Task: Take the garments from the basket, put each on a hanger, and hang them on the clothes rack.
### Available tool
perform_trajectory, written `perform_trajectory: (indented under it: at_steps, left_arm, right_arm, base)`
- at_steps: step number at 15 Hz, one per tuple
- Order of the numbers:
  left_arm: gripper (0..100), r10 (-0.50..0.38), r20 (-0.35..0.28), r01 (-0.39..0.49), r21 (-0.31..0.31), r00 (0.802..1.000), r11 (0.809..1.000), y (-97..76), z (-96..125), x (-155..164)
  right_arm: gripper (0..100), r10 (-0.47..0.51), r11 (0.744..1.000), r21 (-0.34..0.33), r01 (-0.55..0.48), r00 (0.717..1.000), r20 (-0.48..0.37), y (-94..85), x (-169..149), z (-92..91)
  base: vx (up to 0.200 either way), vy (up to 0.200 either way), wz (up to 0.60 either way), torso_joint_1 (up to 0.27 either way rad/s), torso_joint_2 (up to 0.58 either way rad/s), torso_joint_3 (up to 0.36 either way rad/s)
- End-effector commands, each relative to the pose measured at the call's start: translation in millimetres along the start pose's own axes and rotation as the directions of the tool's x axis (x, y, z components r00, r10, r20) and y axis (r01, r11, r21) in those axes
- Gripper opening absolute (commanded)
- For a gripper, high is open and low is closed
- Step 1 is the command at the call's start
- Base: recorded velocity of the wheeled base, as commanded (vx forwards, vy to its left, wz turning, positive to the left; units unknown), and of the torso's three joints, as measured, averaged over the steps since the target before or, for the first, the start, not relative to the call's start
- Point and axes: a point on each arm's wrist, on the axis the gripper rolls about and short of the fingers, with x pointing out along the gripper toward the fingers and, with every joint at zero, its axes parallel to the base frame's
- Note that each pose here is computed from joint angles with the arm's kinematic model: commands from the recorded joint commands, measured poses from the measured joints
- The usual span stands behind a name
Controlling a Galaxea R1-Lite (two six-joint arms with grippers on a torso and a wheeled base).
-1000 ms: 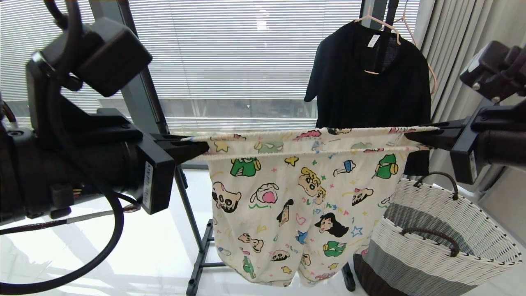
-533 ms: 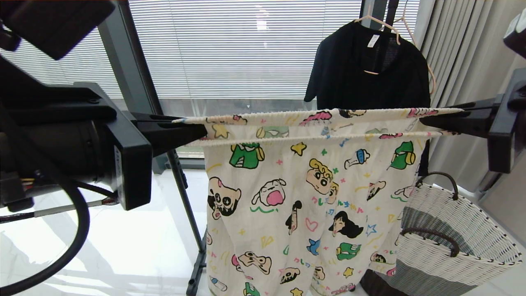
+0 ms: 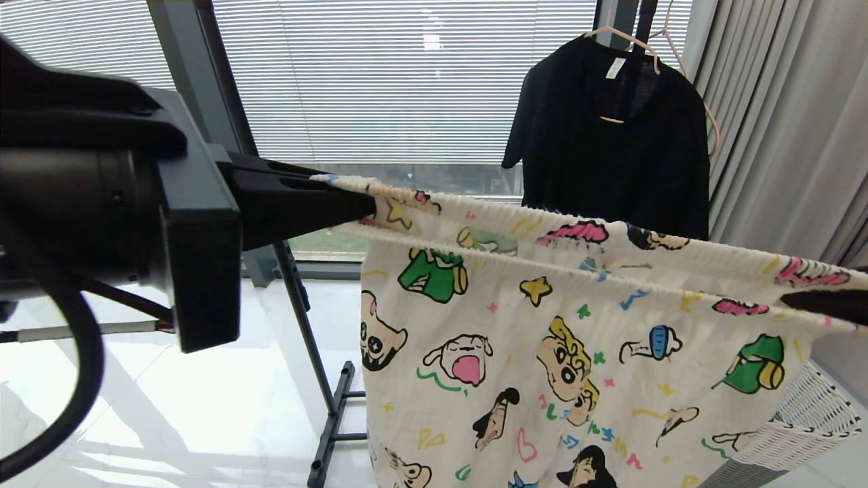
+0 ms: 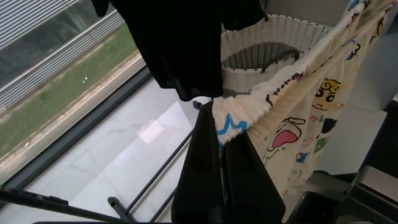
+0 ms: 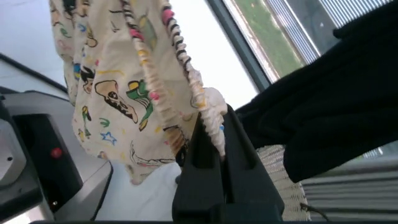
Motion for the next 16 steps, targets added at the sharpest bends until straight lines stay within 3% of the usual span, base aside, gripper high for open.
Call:
perform_trajectory:
  at_steps: [1,5,7,9,11,12,14,16]
  left_arm:
    - [0,-0.036,-0.010,0.036,-0.001,0.999,0.999,-1.1,-1,22]
    - [0,0.015,-0.030,-0.016,-0.014,0.999,1.000,10.3,-6,27]
    - [0,0.088,-0.114,-0.094,-0.045,0.990,0.995,27.6,-19,18]
    - [0,0.109,-0.144,-0.125,-0.105,0.983,0.987,33.1,-25,17]
    - [0,0.094,-0.155,-0.128,-0.228,0.983,0.965,28.8,-29,16]
    - [0,0.074,-0.154,-0.111,-0.249,0.985,0.962,23.1,-31,15]
    - [0,-0.014,-0.167,-0.029,-0.251,0.986,0.968,-0.5,-43,4]
    - [0,-0.042,-0.204,-0.006,-0.230,0.978,0.973,-14.4,-59,-2]
  right_arm:
    - [0,0.074,0.996,-0.047,-0.073,0.997,0.021,9.6,2,1.7]
    - [0,0.072,0.997,-0.035,-0.073,0.997,-0.005,8.1,15,3.7]
    - [0,-0.065,0.993,0.093,0.067,0.997,-0.034,-17.7,36,5.1]
    - [0,-0.137,0.976,0.173,0.136,0.991,-0.007,-44.4,71,15.0]
    - [0,-0.151,0.974,0.173,0.149,0.989,-0.001,-58.9,99,25.2]
    - [0,-0.152,0.974,0.168,0.149,0.988,0.005,-62.7,105,29.2]
    - [0,-0.151,0.978,0.150,0.145,0.988,0.029,-73.5,123,40.8]
    - [0,-0.159,0.978,0.146,0.151,0.986,0.045,-79.7,132,47.9]
  base:
    - [0.000,0.000,0.00,0.000,0.00,0.000]
    - [0.000,0.000,0.00,0.000,0.00,0.000]
    - [0.000,0.000,0.00,0.000,0.00,0.000]
    - [0.000,0.000,0.00,0.000,0.00,0.000]
    - [0.000,0.000,0.00,0.000,0.00,0.000]
    - [0.000,0.000,0.00,0.000,0.00,0.000]
    - [0.000,0.000,0.00,0.000,0.00,0.000]
    - [0.000,0.000,0.00,0.000,0.00,0.000]
